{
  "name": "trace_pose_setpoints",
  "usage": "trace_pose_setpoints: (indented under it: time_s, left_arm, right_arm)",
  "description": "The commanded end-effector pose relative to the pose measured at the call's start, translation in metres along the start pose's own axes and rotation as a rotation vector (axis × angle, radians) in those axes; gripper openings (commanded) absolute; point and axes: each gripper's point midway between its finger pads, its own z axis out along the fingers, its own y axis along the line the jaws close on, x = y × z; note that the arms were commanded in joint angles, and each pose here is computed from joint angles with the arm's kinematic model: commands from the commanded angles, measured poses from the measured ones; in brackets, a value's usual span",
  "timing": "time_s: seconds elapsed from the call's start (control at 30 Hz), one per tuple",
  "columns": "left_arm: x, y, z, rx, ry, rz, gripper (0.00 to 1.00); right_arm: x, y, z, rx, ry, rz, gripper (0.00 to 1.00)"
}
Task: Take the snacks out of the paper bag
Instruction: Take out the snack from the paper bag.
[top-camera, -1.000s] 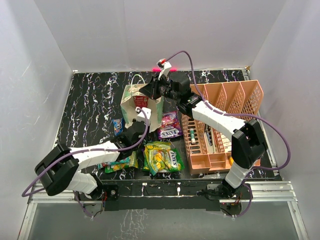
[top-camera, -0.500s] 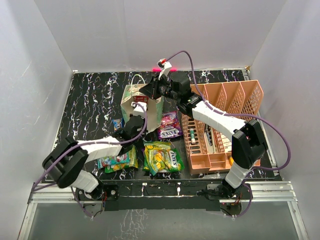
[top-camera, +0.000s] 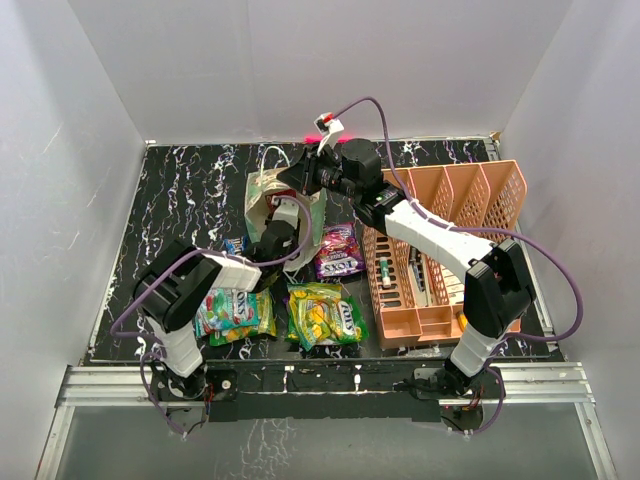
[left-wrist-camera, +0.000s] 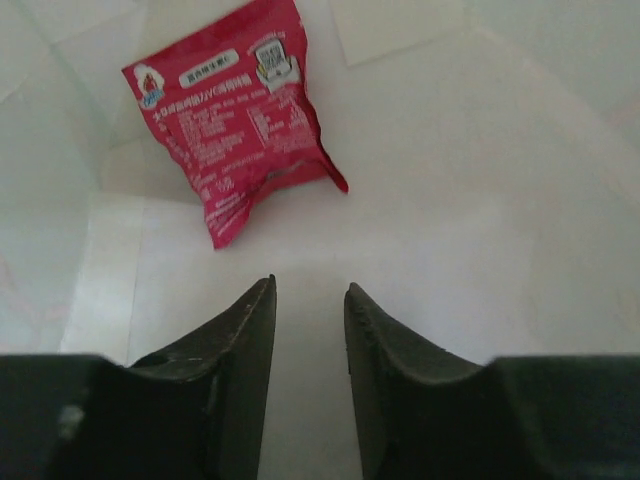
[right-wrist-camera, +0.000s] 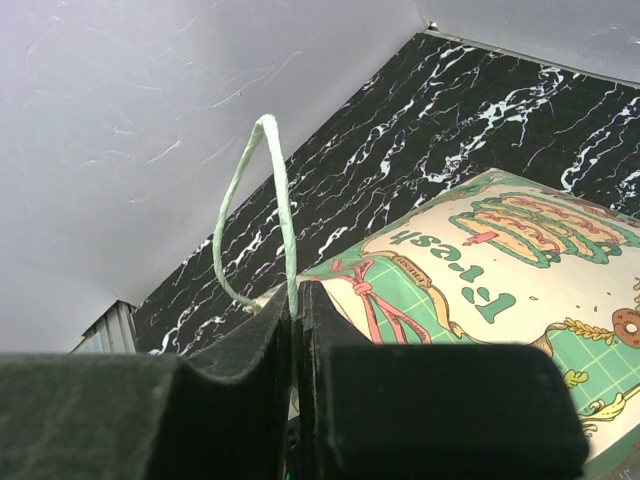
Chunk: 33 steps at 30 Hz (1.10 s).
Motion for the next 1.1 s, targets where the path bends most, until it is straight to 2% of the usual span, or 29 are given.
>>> trace_pose_setpoints:
  time_s: [0.0, 0.23, 0.37, 0.47, 0.57, 0.7, 0.8, 0.87, 1.0, 1.07]
  left_arm:
    - [-0.037, -0.005, 0.018, 0.02, -0.099, -0.068, 0.36]
    - [-0.043, 0.002, 0.039, -0.021, -0.094, -0.08, 0.55]
    - [-0.042, 0.013, 0.053, -0.081, -0.09, -0.088, 0.6]
    - [-0.04, 0.017, 0.064, -0.099, -0.089, -0.057, 0.71]
    - [-0.038, 0.024, 0.076, -0.126, -0.078, -0.043, 0.76]
    - [-0.037, 0.023, 0.091, -0.113, -0.068, -0.034, 0.94]
    - [-0.031, 0.026, 0.1, -0.123, -0.057, -0.016, 0.95]
    - [-0.027, 0.033, 0.106, -0.139, -0.044, -0.01, 0.92]
    - [-0.02, 0.044, 0.114, -0.135, -0.032, -0.003, 0.76]
    - [-0.021, 0.046, 0.116, -0.129, -0.046, 0.002, 0.65]
  right_arm:
    - [-0.052, 0.033, -0.013, -0.065, -0.115, -0.062, 0.07]
    - [-0.046, 0.039, -0.01, -0.085, -0.101, -0.044, 0.07]
    - [-0.042, 0.038, -0.01, -0.084, -0.095, -0.039, 0.07]
    - [-0.044, 0.038, -0.012, -0.078, -0.098, -0.047, 0.07]
    - [-0.044, 0.036, -0.013, -0.067, -0.098, -0.055, 0.07]
    - [-0.044, 0.037, -0.014, -0.068, -0.092, -0.056, 0.07]
    - [-0.043, 0.036, -0.014, -0.064, -0.088, -0.059, 0.07]
    - [-0.044, 0.036, -0.016, -0.056, -0.089, -0.064, 0.07]
    - [-0.044, 0.034, -0.017, -0.046, -0.091, -0.066, 0.07]
    - [-0.043, 0.033, -0.017, -0.043, -0.089, -0.065, 0.07]
